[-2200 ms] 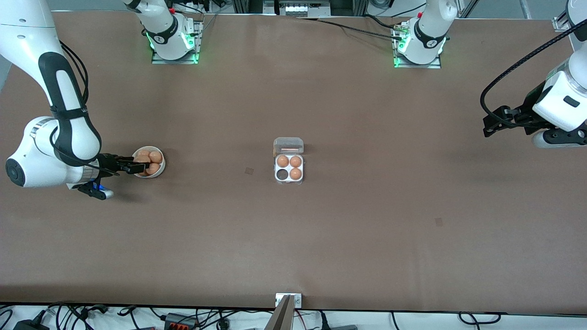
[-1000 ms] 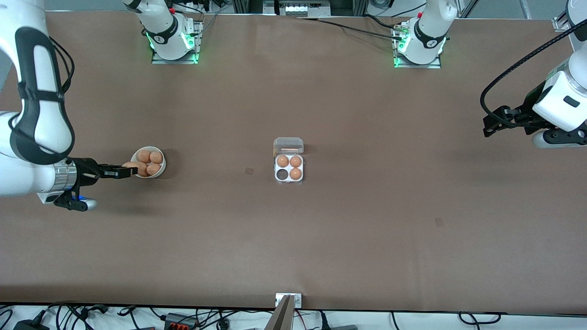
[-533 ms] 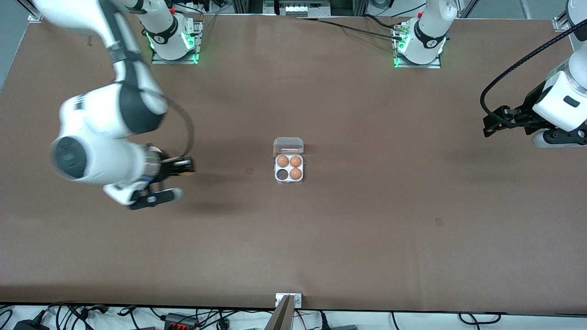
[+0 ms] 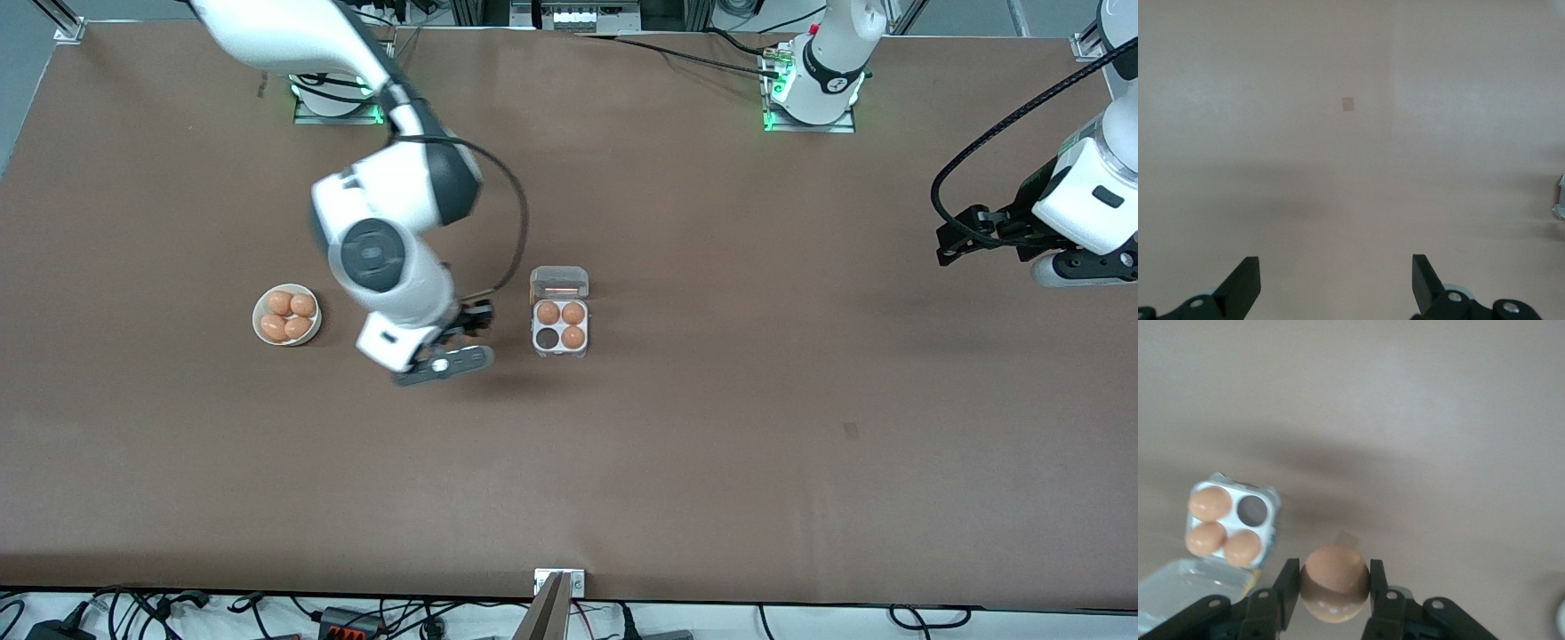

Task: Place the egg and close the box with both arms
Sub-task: 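Carry the egg with the right gripper to the carton's empty slot, then lower the egg into the empty slot and open the right gripper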

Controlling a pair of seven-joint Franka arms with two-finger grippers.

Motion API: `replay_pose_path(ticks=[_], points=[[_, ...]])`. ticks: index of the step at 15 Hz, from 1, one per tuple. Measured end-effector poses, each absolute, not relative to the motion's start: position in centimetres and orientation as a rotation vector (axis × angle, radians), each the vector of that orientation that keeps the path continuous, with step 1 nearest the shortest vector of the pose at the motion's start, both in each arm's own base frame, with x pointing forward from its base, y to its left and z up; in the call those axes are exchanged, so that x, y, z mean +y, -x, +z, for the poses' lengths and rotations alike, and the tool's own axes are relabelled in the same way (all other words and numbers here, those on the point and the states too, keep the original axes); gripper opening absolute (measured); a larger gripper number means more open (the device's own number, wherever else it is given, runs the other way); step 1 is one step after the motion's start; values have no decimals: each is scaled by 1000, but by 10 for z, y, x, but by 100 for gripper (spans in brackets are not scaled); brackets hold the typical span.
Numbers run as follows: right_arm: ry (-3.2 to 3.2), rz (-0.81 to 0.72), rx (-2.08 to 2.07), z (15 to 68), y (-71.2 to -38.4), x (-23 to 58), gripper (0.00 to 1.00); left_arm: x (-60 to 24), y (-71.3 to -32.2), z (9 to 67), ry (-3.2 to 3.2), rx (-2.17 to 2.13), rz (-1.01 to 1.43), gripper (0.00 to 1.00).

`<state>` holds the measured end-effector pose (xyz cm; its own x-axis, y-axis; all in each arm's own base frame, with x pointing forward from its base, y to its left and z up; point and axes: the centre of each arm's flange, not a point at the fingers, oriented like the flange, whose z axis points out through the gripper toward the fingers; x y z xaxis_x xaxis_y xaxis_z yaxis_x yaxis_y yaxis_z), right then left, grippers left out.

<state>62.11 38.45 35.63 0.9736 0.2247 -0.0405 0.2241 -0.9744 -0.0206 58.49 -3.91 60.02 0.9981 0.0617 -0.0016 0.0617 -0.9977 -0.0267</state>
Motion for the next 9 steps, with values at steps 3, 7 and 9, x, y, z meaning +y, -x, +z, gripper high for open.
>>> replay_pose_path(ticks=[3,7,9], points=[[3104,17,-258,337,-607,420,47,-39,-585,600,3113,-96,4,100],[3091,-28,-160,306,-596,451,47,-39,-585,600,3114,-95,4,100],[3092,-24,-164,288,-591,460,47,-40,-585,600,3114,-95,4,100]])
